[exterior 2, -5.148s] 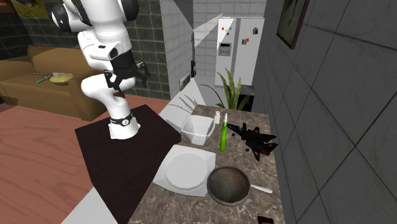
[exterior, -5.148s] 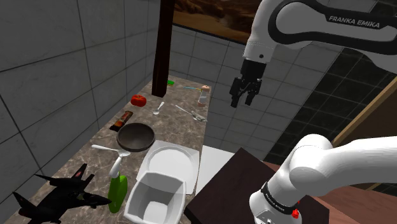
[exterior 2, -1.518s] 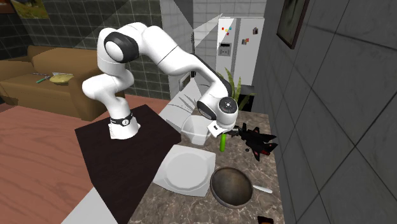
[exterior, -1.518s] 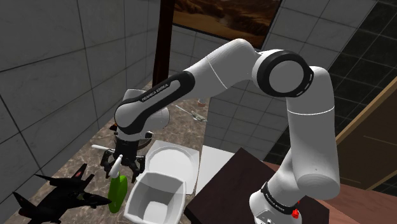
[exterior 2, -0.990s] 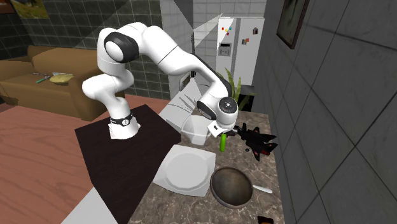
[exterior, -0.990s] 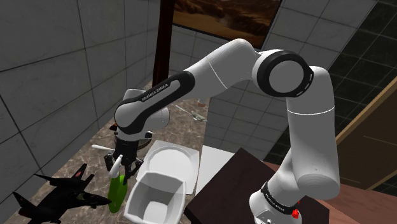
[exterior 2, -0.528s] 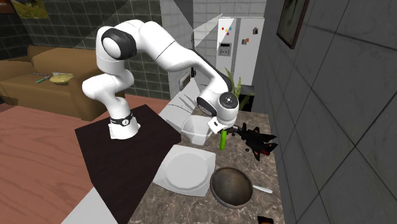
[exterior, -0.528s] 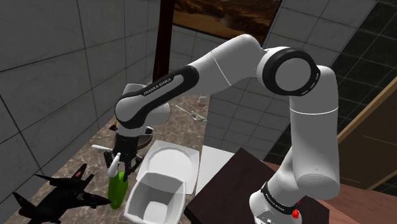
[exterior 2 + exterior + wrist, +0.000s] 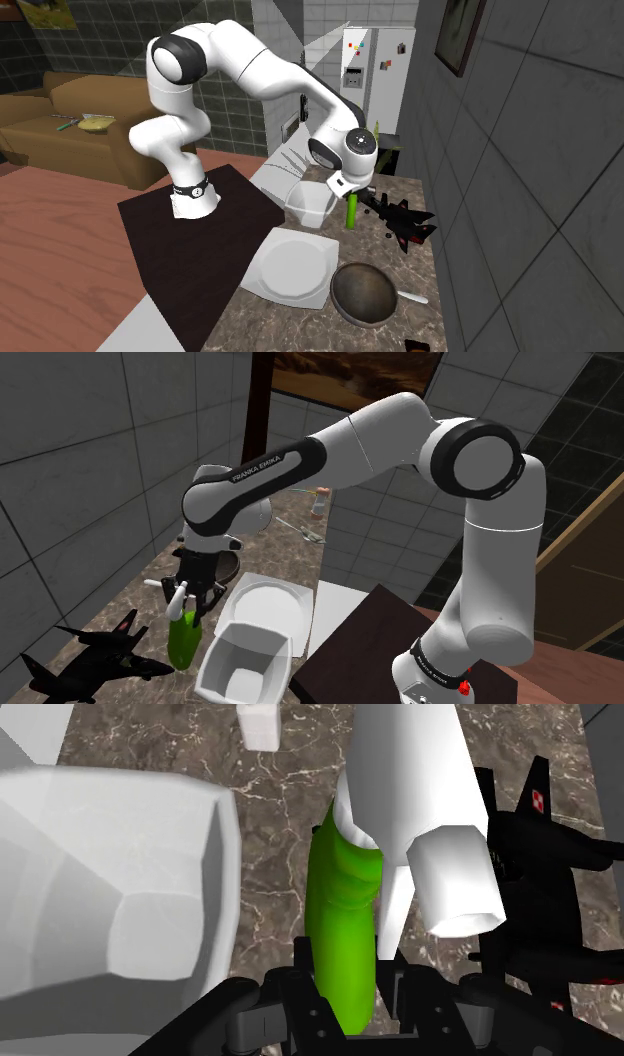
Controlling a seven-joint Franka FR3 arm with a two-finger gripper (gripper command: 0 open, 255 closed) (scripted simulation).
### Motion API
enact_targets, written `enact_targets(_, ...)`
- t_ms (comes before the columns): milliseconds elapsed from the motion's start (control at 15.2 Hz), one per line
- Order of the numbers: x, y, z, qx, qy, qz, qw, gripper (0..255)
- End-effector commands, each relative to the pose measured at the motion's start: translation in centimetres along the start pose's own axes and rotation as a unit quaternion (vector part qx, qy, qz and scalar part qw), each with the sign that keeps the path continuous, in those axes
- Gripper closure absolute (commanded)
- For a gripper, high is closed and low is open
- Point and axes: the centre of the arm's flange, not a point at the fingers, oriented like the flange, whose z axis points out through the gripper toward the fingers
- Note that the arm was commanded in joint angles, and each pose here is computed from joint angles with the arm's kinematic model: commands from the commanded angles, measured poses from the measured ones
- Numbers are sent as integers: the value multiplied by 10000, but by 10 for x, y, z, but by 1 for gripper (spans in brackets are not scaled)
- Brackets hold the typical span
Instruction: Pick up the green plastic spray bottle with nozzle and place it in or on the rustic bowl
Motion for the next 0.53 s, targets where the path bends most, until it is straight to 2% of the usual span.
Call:
enact_targets(0, -5, -1, -9, -1, 0, 1, 10000, 255)
enact_targets(462, -24, 0, -41, -1, 0, 1, 10000, 255)
